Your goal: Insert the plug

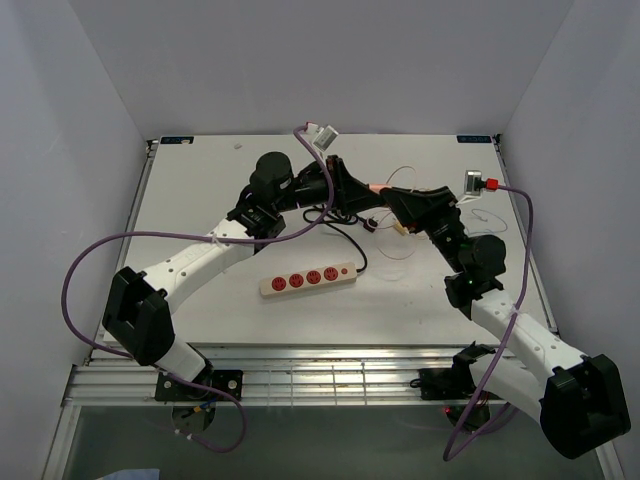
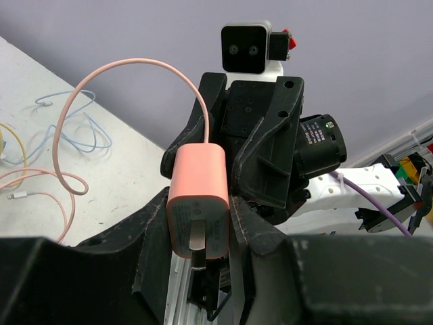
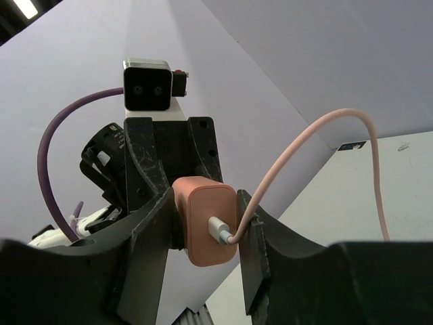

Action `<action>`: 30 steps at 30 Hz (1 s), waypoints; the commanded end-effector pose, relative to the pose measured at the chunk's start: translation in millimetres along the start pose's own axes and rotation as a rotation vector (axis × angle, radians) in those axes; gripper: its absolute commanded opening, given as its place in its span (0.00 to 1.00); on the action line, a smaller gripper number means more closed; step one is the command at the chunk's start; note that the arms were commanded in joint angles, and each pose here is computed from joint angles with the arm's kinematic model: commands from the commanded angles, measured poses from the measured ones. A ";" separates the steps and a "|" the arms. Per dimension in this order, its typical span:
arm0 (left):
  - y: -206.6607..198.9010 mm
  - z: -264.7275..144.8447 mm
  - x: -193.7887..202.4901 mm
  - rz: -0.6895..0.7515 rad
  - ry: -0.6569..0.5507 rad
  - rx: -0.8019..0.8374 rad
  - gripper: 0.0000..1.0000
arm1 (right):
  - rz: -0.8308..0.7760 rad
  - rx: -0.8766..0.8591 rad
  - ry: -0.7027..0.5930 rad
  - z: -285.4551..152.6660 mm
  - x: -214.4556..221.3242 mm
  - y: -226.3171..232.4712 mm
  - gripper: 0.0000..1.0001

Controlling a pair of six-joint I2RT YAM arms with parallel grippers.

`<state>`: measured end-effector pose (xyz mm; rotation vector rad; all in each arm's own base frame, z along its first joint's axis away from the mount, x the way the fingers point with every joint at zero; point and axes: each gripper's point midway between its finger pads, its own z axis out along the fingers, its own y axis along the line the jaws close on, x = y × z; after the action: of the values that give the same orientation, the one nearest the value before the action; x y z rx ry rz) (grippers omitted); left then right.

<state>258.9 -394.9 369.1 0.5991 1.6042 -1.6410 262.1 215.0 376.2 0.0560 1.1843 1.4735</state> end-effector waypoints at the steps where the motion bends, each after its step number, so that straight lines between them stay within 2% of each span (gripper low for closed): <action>1: -31.6 -0.5 -3.6 0.055 -0.019 0.061 0.00 | -0.037 -0.118 -0.003 7.6 -8.8 32.8 0.24; 2: -31.8 -1.6 -4.4 0.056 -0.023 0.058 0.00 | -0.036 -0.120 -0.007 7.4 -9.5 33.3 0.20; 3: -32.4 -1.6 -4.0 0.055 -0.023 0.058 0.00 | -0.033 -0.117 -0.014 8.2 -11.3 33.6 0.08; 5: -31.9 -2.1 -4.7 0.050 -0.026 0.055 0.00 | -0.031 -0.111 -0.013 9.3 -12.0 33.6 0.08; 6: -31.6 -1.7 -3.0 0.040 -0.021 0.054 0.05 | -0.031 -0.108 -0.011 10.0 -12.1 33.3 0.08; 9: -29.3 -2.4 -2.8 0.030 -0.022 0.037 0.30 | -0.028 -0.081 -0.013 10.8 -13.6 30.3 0.08; 12: -27.0 -3.9 -3.1 0.029 -0.029 0.018 0.43 | -0.042 -0.058 -0.021 9.1 -14.5 26.0 0.08; 13: -28.2 -5.7 -2.4 0.033 -0.029 0.017 0.57 | -0.048 -0.053 -0.024 8.9 -15.2 25.1 0.08; 16: -26.6 -7.9 -2.9 0.029 -0.041 0.001 0.86 | -0.066 -0.041 -0.017 9.2 -14.5 22.2 0.08; 19: -22.1 -8.4 -0.3 0.015 -0.036 -0.021 0.98 | -0.077 -0.051 0.000 9.8 -12.5 23.9 0.08; 27: -20.4 -15.2 2.2 0.017 -0.032 -0.058 0.98 | -0.116 -0.020 0.012 10.2 -13.1 17.5 0.08; 30: -11.9 -23.1 -1.3 0.024 -0.048 -0.148 0.98 | -0.197 0.018 0.044 11.6 -14.5 11.8 0.08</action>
<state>251.5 -390.9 352.6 0.5212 1.7024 -1.5698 269.8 220.1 365.3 0.0008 1.2798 1.3780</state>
